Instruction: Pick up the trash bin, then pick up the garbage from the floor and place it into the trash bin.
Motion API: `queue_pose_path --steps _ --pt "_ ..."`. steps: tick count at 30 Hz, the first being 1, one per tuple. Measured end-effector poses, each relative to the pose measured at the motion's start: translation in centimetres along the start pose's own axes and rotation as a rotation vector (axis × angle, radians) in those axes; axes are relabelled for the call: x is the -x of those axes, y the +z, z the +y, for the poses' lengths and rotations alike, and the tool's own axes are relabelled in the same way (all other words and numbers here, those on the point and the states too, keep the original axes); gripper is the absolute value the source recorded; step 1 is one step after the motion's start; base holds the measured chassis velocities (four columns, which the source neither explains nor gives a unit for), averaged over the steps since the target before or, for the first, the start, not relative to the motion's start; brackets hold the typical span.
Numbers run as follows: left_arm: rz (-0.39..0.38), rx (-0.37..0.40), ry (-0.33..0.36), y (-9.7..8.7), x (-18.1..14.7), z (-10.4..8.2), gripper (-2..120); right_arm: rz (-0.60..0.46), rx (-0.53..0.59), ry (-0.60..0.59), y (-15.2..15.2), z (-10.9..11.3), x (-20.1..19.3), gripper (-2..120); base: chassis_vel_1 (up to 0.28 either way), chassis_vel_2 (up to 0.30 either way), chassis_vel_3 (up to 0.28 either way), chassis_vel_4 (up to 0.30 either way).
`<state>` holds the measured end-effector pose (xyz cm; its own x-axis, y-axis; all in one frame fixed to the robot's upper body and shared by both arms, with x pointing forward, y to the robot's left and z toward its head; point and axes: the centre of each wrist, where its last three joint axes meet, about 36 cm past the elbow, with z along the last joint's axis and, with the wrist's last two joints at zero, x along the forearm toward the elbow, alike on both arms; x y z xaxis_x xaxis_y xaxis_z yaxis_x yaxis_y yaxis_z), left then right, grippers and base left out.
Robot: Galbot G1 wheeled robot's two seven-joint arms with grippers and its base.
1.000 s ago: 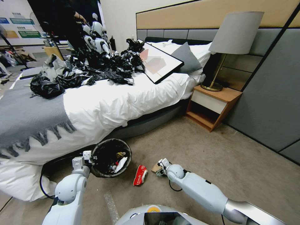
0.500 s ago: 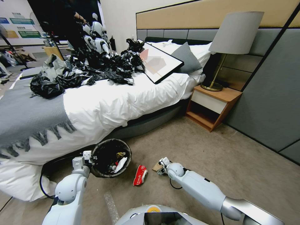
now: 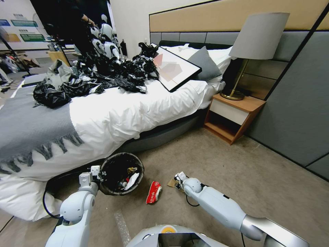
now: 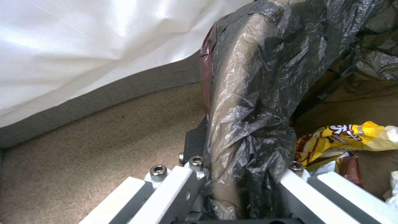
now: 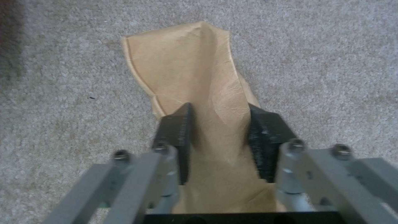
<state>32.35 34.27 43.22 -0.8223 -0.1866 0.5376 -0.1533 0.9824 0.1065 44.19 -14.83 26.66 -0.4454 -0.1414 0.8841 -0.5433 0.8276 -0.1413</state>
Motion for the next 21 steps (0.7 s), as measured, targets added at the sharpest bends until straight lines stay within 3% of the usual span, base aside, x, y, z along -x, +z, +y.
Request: queue_pose_path --steps 5,7,21 --pt "0.001 0.001 -0.006 0.08 -0.05 0.23 0 0.001 -0.004 0.004 0.19 -0.39 -0.01 3 0.0 0.0 0.0 0.0" --pt "0.001 0.001 -0.006 0.08 -0.05 0.24 0 0.001 -0.004 0.005 0.19 -0.4 -0.02 0 0.0 0.0 0.0 0.0" --pt "0.001 -0.004 -0.004 0.08 0.01 0.12 0 -0.007 -0.008 0.007 -0.06 -0.8 -0.28 0 0.0 0.0 0.0 0.0"
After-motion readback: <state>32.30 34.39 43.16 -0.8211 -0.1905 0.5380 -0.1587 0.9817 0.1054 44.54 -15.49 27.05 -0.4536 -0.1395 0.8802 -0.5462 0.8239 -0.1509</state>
